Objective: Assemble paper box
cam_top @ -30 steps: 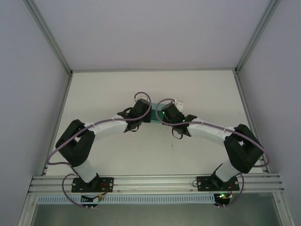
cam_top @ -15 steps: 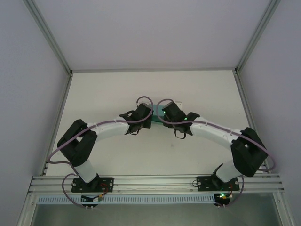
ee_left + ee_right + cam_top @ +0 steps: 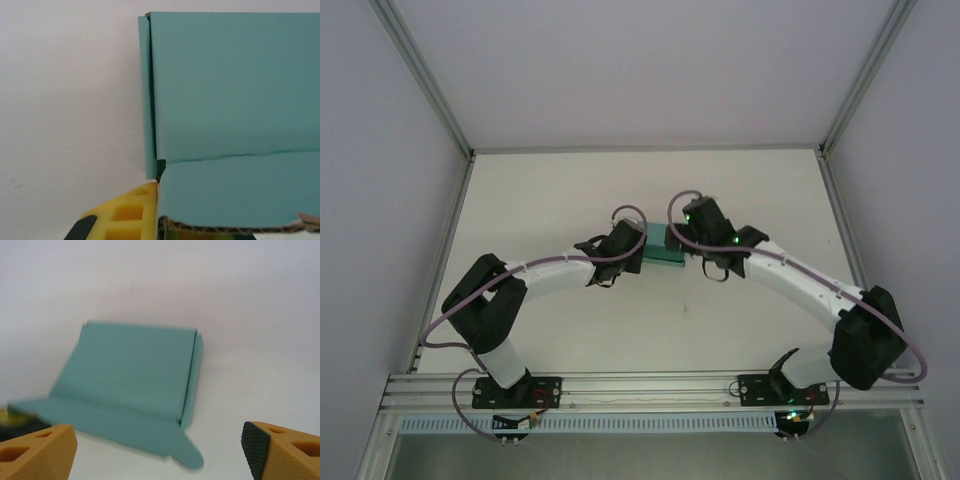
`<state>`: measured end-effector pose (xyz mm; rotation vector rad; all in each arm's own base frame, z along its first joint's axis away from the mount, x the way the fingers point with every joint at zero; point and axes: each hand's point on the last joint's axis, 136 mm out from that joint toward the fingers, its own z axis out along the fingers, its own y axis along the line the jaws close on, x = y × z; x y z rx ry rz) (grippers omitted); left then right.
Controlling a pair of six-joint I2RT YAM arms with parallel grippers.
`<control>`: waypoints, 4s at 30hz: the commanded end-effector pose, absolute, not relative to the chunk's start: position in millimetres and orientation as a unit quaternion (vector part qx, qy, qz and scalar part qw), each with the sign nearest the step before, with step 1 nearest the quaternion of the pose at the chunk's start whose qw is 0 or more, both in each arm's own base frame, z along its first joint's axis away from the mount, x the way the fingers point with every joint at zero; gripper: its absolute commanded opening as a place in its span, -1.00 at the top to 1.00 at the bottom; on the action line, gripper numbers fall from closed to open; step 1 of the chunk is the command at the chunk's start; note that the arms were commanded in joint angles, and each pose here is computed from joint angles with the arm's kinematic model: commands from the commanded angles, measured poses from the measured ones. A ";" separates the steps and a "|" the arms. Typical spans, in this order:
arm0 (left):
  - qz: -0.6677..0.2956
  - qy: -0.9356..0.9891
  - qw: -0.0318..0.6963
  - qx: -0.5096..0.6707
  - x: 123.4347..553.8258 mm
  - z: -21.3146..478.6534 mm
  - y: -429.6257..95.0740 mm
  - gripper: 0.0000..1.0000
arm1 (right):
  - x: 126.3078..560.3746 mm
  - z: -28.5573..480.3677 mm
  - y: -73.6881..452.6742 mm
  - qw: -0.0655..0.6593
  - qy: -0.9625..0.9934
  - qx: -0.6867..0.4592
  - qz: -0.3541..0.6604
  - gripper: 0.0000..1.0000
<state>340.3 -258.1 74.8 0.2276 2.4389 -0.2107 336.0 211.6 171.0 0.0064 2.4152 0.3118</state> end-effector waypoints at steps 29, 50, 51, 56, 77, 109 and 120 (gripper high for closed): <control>-0.100 0.963 0.249 0.040 341.0 116.3 -238.7 -1.00 | 324.9 -11.9 206.3 0.161 0.984 0.010 0.078 -0.24; -0.338 0.928 0.159 0.003 402.0 41.4 -269.6 0.30 | 336.6 10.4 212.5 0.182 0.974 0.002 0.135 -0.44; -0.340 0.927 0.156 0.000 401.2 39.3 -267.8 0.39 | 338.9 16.1 212.4 0.185 0.972 0.009 0.143 -0.49; -0.348 0.926 0.150 -0.007 395.5 32.1 -260.2 0.73 | 346.4 48.1 221.0 0.199 0.952 0.038 0.230 -0.70; -0.426 0.894 0.125 -0.061 391.8 21.8 -244.2 0.96 | 375.5 63.4 230.8 0.142 0.891 0.081 0.423 -0.72; -0.318 0.855 0.382 0.149 397.9 174.2 -236.9 -1.00 | 360.1 119.5 227.5 0.070 0.888 0.110 0.441 0.26; -0.102 0.737 0.460 0.485 297.8 231.2 -310.6 -1.00 | 324.4 174.8 201.6 -0.009 0.905 0.151 0.397 0.26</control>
